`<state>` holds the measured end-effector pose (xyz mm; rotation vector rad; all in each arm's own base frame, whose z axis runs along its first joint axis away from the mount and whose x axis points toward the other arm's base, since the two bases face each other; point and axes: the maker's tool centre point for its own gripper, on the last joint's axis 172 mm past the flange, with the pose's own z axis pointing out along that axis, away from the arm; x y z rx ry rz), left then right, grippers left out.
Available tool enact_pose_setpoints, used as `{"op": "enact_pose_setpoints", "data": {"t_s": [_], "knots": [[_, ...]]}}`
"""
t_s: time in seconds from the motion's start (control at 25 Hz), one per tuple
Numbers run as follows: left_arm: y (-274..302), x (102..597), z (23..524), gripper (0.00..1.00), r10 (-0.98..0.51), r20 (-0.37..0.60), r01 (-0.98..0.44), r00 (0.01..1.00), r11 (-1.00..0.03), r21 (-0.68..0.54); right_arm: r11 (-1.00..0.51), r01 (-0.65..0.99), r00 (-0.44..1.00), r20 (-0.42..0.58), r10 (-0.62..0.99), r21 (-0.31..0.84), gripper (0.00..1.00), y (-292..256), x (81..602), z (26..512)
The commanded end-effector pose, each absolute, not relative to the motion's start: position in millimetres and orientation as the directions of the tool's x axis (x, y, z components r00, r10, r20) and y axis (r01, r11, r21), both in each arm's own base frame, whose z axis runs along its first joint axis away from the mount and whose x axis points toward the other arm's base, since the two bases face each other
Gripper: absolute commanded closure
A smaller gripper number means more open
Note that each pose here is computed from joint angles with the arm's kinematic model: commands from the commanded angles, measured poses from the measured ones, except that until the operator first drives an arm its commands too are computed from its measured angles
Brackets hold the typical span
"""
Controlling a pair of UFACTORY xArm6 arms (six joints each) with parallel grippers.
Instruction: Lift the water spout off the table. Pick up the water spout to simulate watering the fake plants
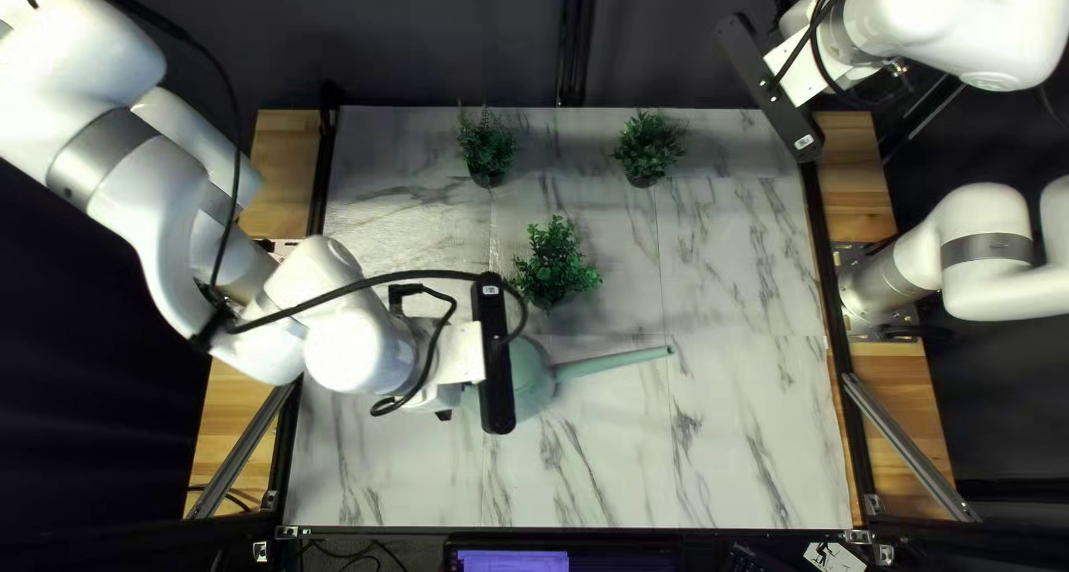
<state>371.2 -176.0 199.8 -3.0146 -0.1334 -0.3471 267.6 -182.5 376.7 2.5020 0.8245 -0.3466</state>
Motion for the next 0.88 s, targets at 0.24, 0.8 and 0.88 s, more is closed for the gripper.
{"op": "enact_pose_setpoints", "data": {"t_s": [0.24, 0.8, 0.88], "knots": [[-137.0, 287.6, 277.6, 1.0, 0.058, 0.185, 0.089, 0.981, -0.982, -0.168, -0.703, 0.612, 0.786, -0.376, 0.49, 0.362, 0.0, -182.5, 267.6, 376.7], [-116.6, 222.9, 328.0, 1.0, 0.136, 0.076, 0.151, 0.988, -0.955, -0.254, -0.703, 0.612, 0.786, -0.376, 0.49, 0.362, 0.0, -182.5, 267.6, 376.7], [-115.9, 224.9, 327.8, 1.0, 0.142, 0.061, 0.153, 0.988, -0.953, -0.26, -0.703, 0.612, 0.786, -0.376, 0.49, 0.362, 0.0, -182.5, 267.6, 376.7]]}}
